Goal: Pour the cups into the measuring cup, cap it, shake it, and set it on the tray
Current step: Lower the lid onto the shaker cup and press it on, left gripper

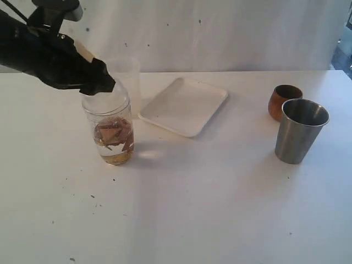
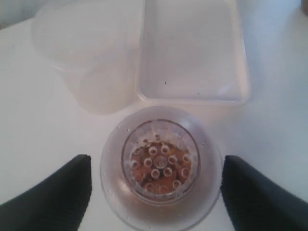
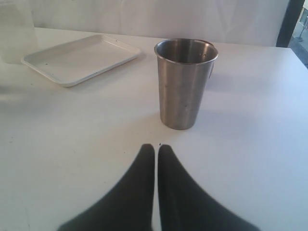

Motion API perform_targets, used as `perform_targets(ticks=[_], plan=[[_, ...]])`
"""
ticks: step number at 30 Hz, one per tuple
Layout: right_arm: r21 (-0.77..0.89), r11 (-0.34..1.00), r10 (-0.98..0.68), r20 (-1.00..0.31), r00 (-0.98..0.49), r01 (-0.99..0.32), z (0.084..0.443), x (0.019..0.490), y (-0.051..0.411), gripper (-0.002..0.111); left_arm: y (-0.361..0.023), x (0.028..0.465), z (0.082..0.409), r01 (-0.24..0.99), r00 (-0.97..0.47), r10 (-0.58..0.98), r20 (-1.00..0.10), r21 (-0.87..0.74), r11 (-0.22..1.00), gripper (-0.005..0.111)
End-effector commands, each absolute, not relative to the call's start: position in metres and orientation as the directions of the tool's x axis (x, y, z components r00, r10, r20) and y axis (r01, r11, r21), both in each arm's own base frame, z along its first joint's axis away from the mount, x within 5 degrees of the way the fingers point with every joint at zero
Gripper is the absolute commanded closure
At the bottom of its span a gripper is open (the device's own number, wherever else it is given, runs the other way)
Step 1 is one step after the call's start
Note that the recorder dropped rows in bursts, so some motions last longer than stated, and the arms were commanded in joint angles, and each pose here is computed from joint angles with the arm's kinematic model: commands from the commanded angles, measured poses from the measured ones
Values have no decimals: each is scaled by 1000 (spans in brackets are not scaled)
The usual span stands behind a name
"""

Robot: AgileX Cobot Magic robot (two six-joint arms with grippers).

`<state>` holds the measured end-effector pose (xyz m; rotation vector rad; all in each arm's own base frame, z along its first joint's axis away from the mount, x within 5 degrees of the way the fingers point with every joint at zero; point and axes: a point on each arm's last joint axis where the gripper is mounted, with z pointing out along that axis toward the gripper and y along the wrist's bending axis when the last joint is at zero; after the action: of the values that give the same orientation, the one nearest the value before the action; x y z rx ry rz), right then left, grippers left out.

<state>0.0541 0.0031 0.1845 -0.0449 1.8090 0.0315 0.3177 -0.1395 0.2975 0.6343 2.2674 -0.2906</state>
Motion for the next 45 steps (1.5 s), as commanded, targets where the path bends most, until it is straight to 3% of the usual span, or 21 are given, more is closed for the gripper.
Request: perform_targets(ticks=[1, 4, 9, 17, 45], plan=[[2, 999, -8, -974, -225, -44, 185, 54, 3, 106, -136, 310, 324, 524, -490, 333, -805, 33, 851, 45], [2, 999, -8, -974, -225, -44, 185, 54, 3, 106, -134, 306, 334, 517, -457, 317, -831, 42, 855, 61], [2, 999, -8, -974, -225, -44, 185, 54, 3, 106, -135, 303, 332, 536, -480, 336, -810, 32, 844, 106], [2, 999, -8, -974, -225, -44, 185, 54, 3, 106, -154, 307, 318, 604, -443, 409, -798, 71, 794, 106], [2, 999, -8, -974, -225, -44, 185, 54, 3, 106, -164, 323, 274, 619, -543, 454, -706, 29, 785, 107]])
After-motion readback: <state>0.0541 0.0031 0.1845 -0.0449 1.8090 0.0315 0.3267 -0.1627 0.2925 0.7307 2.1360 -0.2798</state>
